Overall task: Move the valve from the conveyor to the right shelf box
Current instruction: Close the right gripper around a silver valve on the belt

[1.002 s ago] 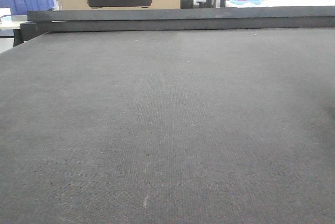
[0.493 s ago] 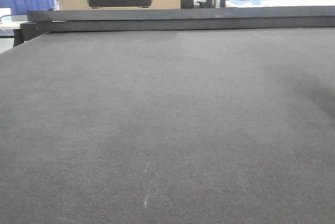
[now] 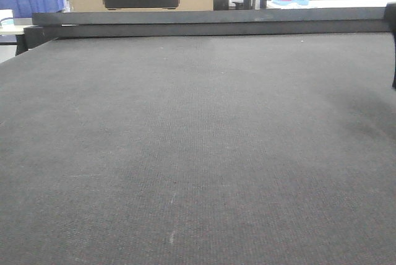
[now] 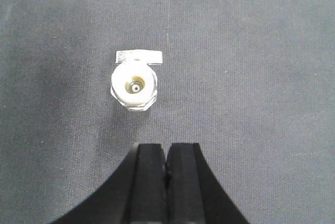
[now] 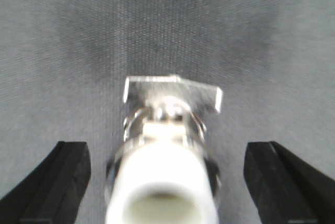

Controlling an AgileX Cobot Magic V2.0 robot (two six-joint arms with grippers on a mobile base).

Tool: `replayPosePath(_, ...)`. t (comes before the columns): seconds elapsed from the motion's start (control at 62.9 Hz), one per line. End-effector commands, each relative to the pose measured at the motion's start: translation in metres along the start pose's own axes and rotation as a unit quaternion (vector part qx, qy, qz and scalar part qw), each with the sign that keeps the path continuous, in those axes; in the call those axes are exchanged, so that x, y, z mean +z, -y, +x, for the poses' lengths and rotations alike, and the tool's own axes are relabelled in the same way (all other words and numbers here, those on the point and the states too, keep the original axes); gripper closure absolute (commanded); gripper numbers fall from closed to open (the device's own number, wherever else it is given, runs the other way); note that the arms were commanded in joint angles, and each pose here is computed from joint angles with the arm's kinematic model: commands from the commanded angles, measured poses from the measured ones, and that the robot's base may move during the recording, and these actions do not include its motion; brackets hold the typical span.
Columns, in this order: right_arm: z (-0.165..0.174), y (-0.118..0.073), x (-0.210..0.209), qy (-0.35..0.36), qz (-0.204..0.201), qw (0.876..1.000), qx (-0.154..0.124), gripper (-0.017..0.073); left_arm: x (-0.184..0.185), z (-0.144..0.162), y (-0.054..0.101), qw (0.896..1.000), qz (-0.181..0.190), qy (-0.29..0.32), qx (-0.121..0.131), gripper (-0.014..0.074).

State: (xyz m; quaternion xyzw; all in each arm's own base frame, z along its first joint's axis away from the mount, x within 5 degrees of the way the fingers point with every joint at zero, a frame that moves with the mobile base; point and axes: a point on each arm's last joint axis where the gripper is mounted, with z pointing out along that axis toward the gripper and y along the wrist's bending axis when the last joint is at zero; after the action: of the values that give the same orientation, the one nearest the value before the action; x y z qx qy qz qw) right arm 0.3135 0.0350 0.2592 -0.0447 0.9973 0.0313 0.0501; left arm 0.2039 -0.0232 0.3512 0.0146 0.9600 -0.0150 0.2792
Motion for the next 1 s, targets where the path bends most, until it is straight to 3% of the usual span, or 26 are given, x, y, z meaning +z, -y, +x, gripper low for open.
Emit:
replayPosePath(0.0,-0.0037,0.0017,0.0059,-0.003,0.002,1.0,-0.003,0.0083,-0.003,-0.0016,-0.0005,1.0,0.001,0.006,-0.007,0.0704)
replayPosePath(0.207,-0.0076,0.0021,0.0134,-0.005,0.002,1.0,-0.002,0.0083,-0.003,-0.0016,-0.0005,1.0,0.001,0.006,-0.007,0.0704)
replayPosePath(0.461,-0.0015,0.002,0.0131,-0.038,0.002,0.999,0.025,0.0083,-0.003,-0.0016,-0.0005,1.0,0.001,0.006,-0.007,0.0704)
replayPosePath(0.986,-0.0042,0.0018,0.0133,-0.023,0.001,0.999,0.025,0.0083,0.0009,0.0,-0.0005,1.0,0.001,0.0,-0.007,0.0704)
